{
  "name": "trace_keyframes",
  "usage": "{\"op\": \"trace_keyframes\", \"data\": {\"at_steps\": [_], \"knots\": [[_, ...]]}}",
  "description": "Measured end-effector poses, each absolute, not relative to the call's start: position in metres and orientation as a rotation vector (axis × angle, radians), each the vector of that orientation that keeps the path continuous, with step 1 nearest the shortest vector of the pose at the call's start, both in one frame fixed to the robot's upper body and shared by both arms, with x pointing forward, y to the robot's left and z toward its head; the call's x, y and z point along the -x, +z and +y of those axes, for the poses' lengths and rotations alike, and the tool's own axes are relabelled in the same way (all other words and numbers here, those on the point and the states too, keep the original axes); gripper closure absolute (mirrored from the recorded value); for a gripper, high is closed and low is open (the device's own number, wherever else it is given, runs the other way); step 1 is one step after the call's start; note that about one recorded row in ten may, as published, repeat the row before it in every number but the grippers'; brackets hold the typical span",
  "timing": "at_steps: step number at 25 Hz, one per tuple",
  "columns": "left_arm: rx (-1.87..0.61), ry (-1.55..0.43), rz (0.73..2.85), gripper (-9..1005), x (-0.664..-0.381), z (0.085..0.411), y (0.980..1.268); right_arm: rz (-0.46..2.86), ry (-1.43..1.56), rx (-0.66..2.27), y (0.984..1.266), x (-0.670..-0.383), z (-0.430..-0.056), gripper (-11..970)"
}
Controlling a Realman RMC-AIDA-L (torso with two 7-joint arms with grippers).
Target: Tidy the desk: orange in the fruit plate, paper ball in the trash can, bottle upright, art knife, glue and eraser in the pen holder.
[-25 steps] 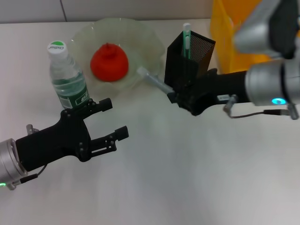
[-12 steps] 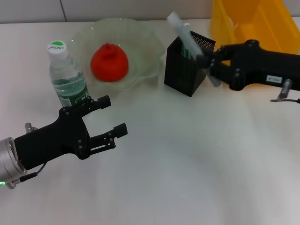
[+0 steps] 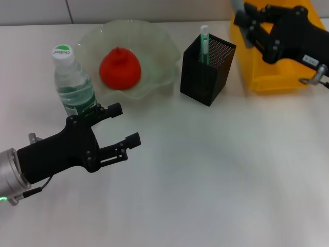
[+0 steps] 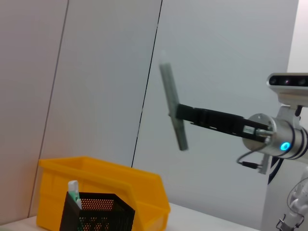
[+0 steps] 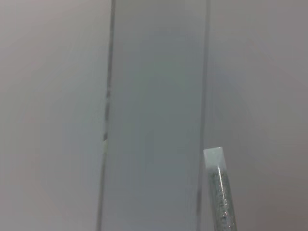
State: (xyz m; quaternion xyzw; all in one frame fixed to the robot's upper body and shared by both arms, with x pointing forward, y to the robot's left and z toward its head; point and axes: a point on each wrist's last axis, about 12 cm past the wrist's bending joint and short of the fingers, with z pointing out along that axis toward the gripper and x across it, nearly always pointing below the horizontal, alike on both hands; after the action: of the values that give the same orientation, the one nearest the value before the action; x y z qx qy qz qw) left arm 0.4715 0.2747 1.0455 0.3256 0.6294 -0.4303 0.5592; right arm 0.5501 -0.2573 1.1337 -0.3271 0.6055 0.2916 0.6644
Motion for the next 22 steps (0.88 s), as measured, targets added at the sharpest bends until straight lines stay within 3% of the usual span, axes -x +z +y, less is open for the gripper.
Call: {"op": "trace_keyframes", "data": {"at_steps": [9,22], "knots": [[-0.712,-1.069,1.512,159,-0.479,0.271,1.049,1.38,0.469,0.739,1.109,-0.58,-0.222,826],[-0.656,-1.107,1.547,159,-0.483,0.271,1.05,1.506,0.432,0.728,1.091,-0.593,-0.202,828]]}}
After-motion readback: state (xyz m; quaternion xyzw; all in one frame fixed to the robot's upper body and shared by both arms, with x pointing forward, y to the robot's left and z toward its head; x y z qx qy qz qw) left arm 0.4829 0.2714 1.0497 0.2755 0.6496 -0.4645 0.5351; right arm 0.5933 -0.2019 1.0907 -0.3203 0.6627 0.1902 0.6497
